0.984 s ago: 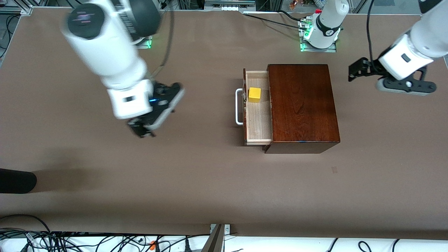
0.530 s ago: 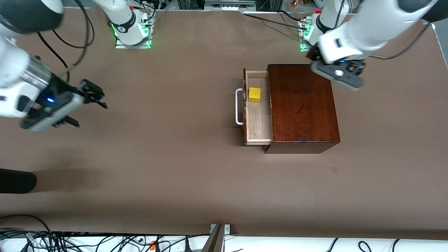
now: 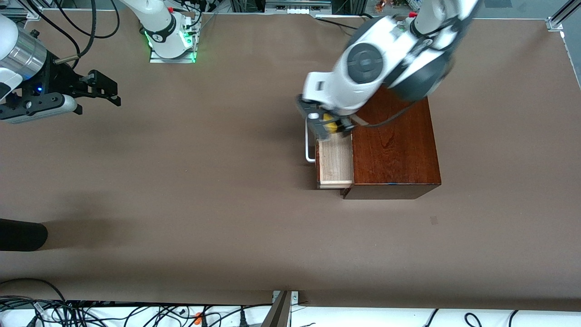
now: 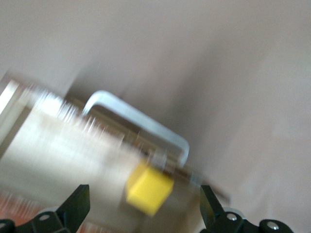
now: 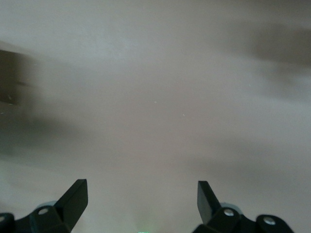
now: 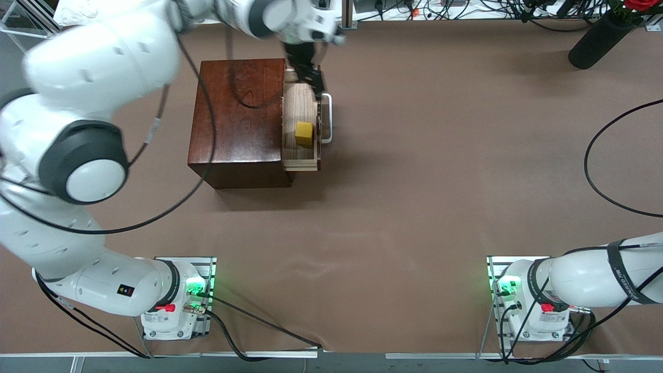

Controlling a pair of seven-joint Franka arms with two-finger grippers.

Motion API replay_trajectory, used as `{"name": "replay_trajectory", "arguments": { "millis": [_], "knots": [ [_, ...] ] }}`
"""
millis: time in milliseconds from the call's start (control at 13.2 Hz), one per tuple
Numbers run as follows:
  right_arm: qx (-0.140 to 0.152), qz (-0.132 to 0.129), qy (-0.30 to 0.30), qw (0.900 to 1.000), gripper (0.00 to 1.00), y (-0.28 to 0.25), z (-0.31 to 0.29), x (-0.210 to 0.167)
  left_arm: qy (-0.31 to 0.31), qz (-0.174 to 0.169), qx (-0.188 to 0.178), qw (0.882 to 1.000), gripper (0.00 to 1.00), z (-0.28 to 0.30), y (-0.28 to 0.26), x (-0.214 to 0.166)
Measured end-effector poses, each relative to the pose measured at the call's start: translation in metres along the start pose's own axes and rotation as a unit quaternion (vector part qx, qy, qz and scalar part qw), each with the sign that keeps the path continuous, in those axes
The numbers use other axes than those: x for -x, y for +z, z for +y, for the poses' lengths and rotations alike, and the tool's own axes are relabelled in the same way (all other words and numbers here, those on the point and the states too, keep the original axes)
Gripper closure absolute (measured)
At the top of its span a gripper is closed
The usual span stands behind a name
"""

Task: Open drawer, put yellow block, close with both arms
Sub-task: 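Push the drawer into the wooden box with the left gripper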

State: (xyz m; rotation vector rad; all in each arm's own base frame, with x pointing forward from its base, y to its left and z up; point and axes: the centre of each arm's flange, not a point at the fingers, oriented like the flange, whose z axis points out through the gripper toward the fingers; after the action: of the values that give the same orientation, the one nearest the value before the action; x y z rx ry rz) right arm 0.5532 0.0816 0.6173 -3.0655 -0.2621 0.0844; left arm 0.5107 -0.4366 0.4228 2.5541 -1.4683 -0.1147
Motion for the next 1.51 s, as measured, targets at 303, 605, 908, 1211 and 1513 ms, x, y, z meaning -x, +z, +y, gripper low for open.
{"name": "replay_trajectory", "arguments": {
  "millis": [303, 605, 908, 1211, 1513],
  "knots": [
    [0.026, -0.009, 0.015, 1.000, 0.00, -0.001, 0.009, 0.004, 0.169, 0.016, -0.088, 0.982, 0.00, 0.075, 0.049, -0.048],
    [0.053, -0.003, 0.014, 0.998, 0.00, -0.012, 0.011, 0.011, 0.261, 0.011, -0.099, 0.960, 0.00, 0.060, 0.107, -0.050],
    [0.056, -0.006, 0.019, 0.998, 0.00, -0.016, 0.014, 0.014, 0.288, 0.032, -0.095, 0.952, 0.00, 0.049, 0.169, -0.028],
    [0.057, 0.006, 0.019, 0.998, 0.00, -0.014, 0.015, 0.008, 0.299, -0.021, -0.084, 0.950, 0.00, 0.017, 0.155, -0.009],
    [0.053, 0.008, 0.019, 0.998, 0.00, -0.014, 0.014, 0.007, 0.285, -0.079, -0.068, 0.953, 0.00, 0.010, 0.135, 0.002]
  ]
}}
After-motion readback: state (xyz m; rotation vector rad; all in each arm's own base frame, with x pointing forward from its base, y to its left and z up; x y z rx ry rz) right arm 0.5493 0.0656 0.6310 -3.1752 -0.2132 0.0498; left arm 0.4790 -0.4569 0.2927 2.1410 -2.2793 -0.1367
